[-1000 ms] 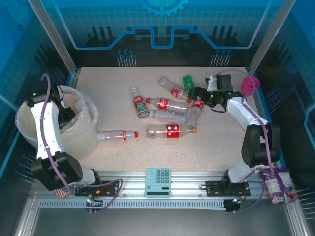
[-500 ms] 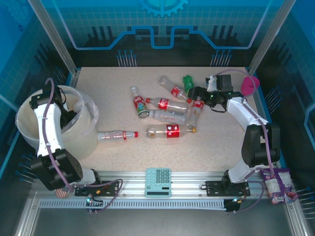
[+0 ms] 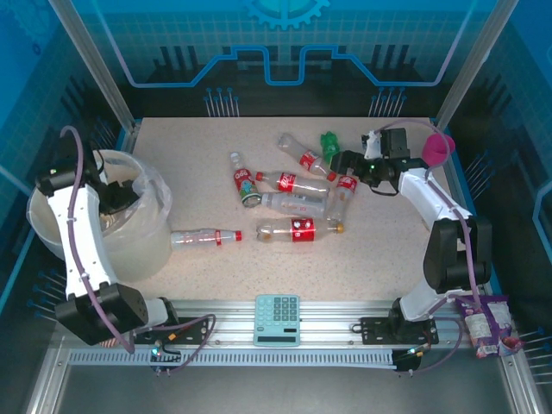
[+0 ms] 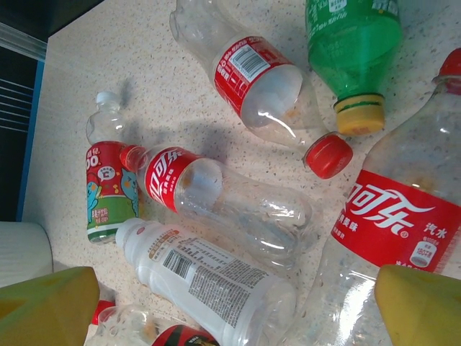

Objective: Put the plastic bottles in the bin

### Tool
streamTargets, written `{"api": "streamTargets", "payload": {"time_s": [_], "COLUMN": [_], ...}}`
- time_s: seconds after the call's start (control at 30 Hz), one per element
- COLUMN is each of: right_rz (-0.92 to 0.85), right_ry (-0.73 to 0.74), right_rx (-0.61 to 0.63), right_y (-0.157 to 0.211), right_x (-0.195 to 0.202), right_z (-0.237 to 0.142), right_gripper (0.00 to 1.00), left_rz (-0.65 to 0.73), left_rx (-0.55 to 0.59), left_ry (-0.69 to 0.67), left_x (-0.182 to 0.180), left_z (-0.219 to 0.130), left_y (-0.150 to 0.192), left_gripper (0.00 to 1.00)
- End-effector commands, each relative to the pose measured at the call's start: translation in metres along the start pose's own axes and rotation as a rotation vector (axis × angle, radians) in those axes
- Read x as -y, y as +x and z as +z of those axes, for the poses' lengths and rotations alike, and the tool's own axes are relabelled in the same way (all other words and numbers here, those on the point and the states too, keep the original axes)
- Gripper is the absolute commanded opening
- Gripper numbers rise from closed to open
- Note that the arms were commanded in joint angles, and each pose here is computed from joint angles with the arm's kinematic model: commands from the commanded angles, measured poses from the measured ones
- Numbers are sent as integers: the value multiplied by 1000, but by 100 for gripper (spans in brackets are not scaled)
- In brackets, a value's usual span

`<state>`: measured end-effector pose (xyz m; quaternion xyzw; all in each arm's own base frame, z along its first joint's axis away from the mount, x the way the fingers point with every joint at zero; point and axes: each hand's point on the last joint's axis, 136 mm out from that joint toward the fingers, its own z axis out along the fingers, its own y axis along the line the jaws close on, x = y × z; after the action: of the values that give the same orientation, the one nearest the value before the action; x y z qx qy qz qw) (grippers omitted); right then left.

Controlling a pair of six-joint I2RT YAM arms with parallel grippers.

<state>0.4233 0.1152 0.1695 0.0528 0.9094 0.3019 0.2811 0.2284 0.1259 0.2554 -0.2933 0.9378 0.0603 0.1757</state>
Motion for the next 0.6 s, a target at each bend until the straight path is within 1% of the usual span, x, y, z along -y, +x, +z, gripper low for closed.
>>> {"api": "streamTargets", "payload": {"time_s": [0.0, 0.13, 0.3, 0.37, 0.57], "right_rz": [-4, 24, 79, 95, 136], "right_ry": [39, 114, 232, 263, 313], "right_rx": [18, 27, 31, 20, -24], "right_y": [-9, -9, -3, 3, 15], "right_x": [6, 22, 55, 63, 77], "right_z": [-12, -20, -25, -22, 2], "right_gripper": [99, 99, 99, 99, 93], "left_rz": [13, -1, -15, -18, -23], "left_rx": [106, 226, 324, 355, 469], "left_ry": [-45, -69, -70, -64, -5], "left_x": [-13, -19, -21, -21, -15], "left_z": [-41, -73, -93, -99, -127], "left_y": [-6, -22, -33, -35, -33], "left_gripper": [99, 99, 99, 99, 99]}}
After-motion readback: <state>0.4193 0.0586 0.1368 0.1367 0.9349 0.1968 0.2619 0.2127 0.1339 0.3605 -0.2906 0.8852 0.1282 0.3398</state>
